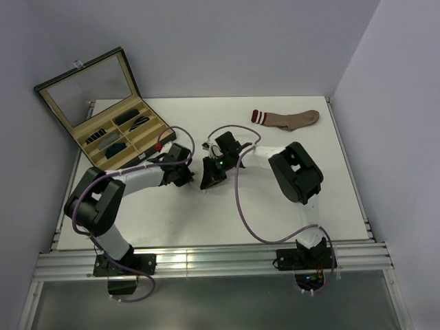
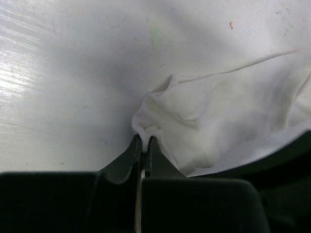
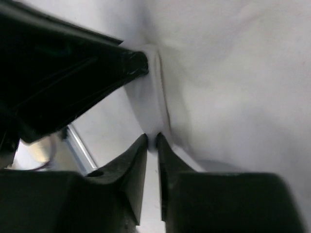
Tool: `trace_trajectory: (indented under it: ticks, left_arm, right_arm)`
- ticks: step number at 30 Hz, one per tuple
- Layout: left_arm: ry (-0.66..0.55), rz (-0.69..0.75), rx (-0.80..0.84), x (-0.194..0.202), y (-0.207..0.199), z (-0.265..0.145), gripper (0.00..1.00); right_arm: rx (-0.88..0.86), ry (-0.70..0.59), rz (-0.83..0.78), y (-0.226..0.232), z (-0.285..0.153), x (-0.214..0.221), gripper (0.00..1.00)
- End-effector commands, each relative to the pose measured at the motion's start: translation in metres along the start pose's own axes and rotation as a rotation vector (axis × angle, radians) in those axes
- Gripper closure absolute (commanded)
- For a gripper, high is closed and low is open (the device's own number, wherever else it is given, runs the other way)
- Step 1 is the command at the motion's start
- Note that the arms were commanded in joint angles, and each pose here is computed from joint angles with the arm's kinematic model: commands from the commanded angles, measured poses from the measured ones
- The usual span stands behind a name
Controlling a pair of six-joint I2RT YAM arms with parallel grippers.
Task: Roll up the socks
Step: Roll the sock at the center of the board.
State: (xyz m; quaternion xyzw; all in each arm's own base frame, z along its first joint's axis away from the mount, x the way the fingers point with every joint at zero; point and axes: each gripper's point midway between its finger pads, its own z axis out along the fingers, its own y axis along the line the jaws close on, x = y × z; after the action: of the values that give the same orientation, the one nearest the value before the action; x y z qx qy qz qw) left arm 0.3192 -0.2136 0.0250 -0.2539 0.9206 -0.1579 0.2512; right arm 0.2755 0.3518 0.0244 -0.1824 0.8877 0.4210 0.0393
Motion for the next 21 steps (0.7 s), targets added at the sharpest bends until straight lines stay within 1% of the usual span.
trace_trajectory:
  ticks: [1,2,3,4,5,6,7,8,9,11,13,14,15,21]
  left_arm:
    - [0.028,0.066,-0.097,0.004,0.018,0.003,1.00]
    - [0.028,0.083,-0.092,0.002,0.015,0.001,1.00]
    - [0.035,0.093,-0.102,0.002,0.016,0.001,1.00]
    - [0.035,0.108,-0.095,-0.001,0.013,-0.001,1.00]
    - [0.041,0.111,-0.096,-0.002,0.012,-0.002,1.00]
    - [0.049,0.116,-0.097,-0.002,0.013,-0.002,1.00]
    - [0.058,0.129,-0.088,-0.003,0.011,-0.003,1.00]
    - [0.079,0.130,-0.078,-0.002,0.009,-0.004,1.00]
    - [0.088,0.130,-0.081,-0.003,0.011,-0.002,1.00]
    - [0.106,0.147,-0.081,-0.005,0.009,-0.002,1.00]
    - [0.115,0.162,-0.080,-0.006,0.006,-0.002,1.00]
    - [0.122,0.167,-0.073,-0.006,0.004,-0.002,1.00]
    - [0.126,0.174,-0.074,-0.005,0.004,-0.002,1.00]
    - [0.155,0.204,-0.077,-0.006,0.001,0.000,1.00]
  right_arm:
    - [0.144,-0.114,-0.206,-0.003,-0.016,-0.009,0.76]
    - [0.163,-0.123,-0.230,-0.004,-0.018,-0.004,0.72]
    - [0.165,-0.177,-0.281,0.006,-0.026,-0.012,0.65]
    - [0.218,-0.226,-0.318,0.002,-0.033,-0.019,0.62]
    - [0.246,-0.239,-0.337,-0.003,-0.034,-0.011,0.60]
    - [0.251,-0.328,-0.396,0.010,-0.045,-0.024,0.56]
    - [0.271,-0.365,-0.435,0.011,-0.050,-0.027,0.54]
    - [0.336,-0.390,-0.444,-0.001,-0.053,-0.023,0.52]
    - [0.335,-0.461,-0.504,0.014,-0.059,-0.031,0.50]
    - [0.387,-0.525,-0.584,0.017,-0.058,-0.029,0.47]
    - [0.427,-0.548,-0.641,0.018,-0.055,-0.025,0.46]
    - [0.456,-0.587,-0.659,0.021,-0.057,-0.032,0.46]
    - [0.446,-0.579,-0.689,0.029,-0.049,-0.026,0.45]
    - [0.570,-0.621,-0.802,0.041,-0.037,-0.033,0.45]
